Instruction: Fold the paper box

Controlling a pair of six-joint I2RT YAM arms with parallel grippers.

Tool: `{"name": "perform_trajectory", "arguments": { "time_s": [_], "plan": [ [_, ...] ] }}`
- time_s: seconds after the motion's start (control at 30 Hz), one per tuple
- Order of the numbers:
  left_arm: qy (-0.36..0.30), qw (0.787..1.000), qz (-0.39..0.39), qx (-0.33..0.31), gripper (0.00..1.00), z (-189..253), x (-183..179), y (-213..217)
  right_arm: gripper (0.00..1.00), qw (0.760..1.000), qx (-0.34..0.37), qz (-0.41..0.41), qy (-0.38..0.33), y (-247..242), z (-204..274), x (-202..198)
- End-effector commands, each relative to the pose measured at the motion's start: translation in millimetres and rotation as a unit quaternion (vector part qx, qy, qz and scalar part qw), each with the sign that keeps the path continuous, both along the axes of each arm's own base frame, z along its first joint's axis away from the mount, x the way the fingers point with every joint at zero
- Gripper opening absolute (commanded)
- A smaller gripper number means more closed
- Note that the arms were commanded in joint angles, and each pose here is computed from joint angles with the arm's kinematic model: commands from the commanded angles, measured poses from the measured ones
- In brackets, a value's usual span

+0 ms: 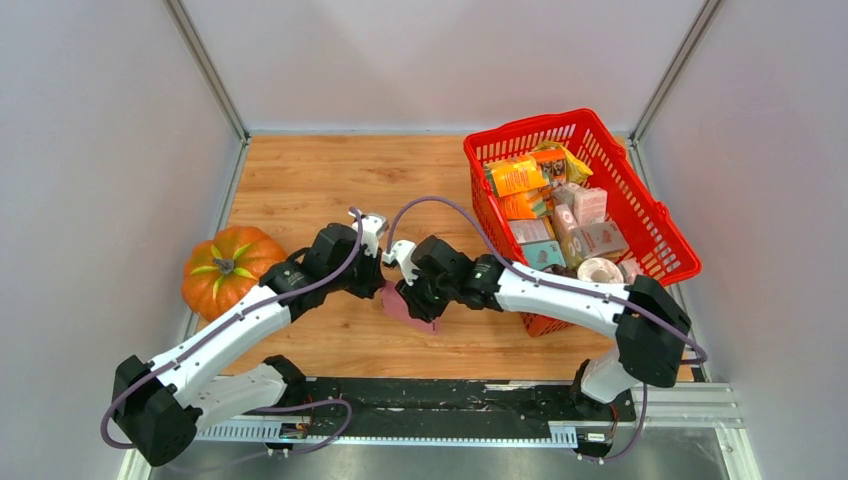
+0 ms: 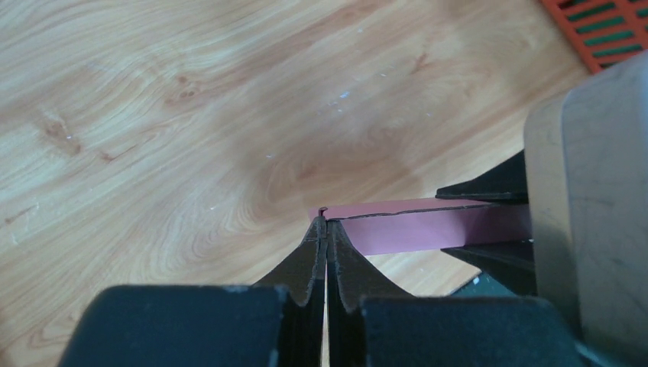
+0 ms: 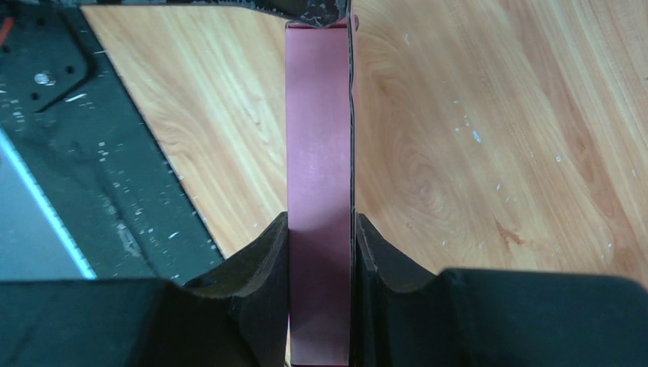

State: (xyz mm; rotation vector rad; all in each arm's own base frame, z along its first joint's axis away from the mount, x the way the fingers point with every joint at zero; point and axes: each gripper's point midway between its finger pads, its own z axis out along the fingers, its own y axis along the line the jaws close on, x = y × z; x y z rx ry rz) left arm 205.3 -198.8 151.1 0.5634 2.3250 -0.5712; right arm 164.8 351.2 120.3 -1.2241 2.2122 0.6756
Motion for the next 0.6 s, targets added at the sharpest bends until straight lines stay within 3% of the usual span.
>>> {"name": "perform_trajectory", "arguments": {
  "time_s": [0.0, 0.57],
  "plan": [
    [-0.046, 0.995, 0.068, -0.052, 0.00, -2, 21, -6, 0.13, 0.995, 0.041, -0.034, -0.088, 24, 16, 41],
    [-0.058, 0.994, 0.082, -0.047, 0.00, -42, 23, -3, 0.16, 0.995, 0.058, 0.011, -0.084, 36, -23, 41]
  ]
}}
